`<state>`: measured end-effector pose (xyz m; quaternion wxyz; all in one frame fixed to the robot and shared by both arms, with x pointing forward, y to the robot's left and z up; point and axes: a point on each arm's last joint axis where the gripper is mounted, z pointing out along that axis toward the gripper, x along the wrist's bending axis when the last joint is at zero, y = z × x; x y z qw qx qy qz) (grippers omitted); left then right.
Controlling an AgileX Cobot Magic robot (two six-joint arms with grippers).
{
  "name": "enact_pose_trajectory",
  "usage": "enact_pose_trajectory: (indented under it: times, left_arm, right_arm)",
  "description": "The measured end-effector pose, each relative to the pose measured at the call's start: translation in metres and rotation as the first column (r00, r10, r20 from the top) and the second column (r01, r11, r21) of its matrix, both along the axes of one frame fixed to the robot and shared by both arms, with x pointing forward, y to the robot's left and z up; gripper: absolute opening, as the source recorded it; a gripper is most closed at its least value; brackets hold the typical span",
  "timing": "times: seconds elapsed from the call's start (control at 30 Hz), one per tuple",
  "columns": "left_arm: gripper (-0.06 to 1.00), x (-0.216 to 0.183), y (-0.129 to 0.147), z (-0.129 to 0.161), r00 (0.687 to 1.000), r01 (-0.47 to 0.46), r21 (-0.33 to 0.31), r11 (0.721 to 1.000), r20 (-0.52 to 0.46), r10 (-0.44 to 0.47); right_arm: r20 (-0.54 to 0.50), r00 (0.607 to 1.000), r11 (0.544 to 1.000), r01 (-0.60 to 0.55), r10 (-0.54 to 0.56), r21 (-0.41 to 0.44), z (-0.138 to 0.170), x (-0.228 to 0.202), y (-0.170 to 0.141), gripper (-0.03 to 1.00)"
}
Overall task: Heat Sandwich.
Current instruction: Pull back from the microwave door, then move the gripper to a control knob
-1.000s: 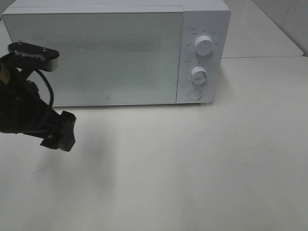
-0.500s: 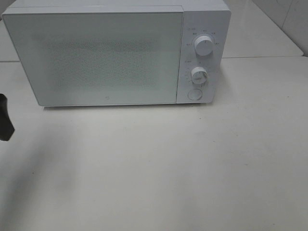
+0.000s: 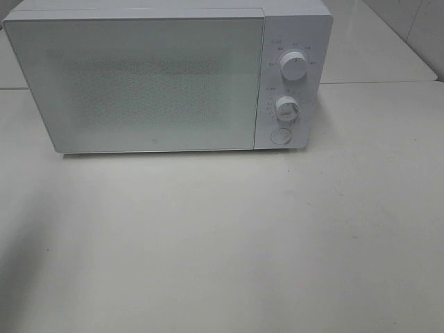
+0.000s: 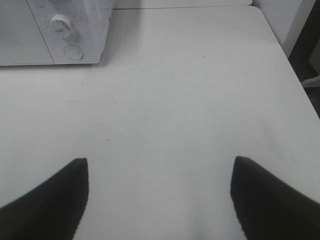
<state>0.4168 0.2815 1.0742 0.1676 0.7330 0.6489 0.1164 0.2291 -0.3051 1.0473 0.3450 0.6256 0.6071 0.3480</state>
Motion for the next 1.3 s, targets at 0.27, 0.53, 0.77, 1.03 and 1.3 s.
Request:
enact_pose_trajectory:
  times: [0.27, 0.53, 0.77, 1.03, 1.3]
  left_arm:
    - [0.99, -0.062, 0.011, 0.004, 0.987, -0.039, 0.044, 0.998, 0.160, 0.031]
    - [0.99, -0.112, 0.015, 0.007, 0.937, -0.047, 0.021, 0.999, 0.348, 0.037]
    - [0.99, -0.148, 0.018, -0.003, 0.874, -0.045, -0.005, 0.999, 0.484, 0.042]
    - [0.99, -0.178, 0.019, -0.018, 0.789, -0.039, -0.029, 0.999, 0.612, 0.048]
    - [0.99, -0.183, 0.018, -0.022, 0.765, -0.029, -0.047, 0.998, 0.642, 0.052]
  right_arm:
    - [0.000, 1.000, 1.000, 0.000, 0.000, 0.000, 0.000, 0.000, 0.000, 0.76]
    - [0.000, 1.000, 1.000, 0.000, 0.000, 0.000, 0.000, 0.000, 0.000, 0.76]
    - [0.000, 1.000, 1.000, 0.000, 0.000, 0.000, 0.000, 0.000, 0.000, 0.76]
    - [0.000, 1.000, 1.000, 0.000, 0.000, 0.000, 0.000, 0.000, 0.000, 0.76]
    - [0.000, 1.000, 1.000, 0.000, 0.000, 0.000, 0.000, 0.000, 0.000, 0.76]
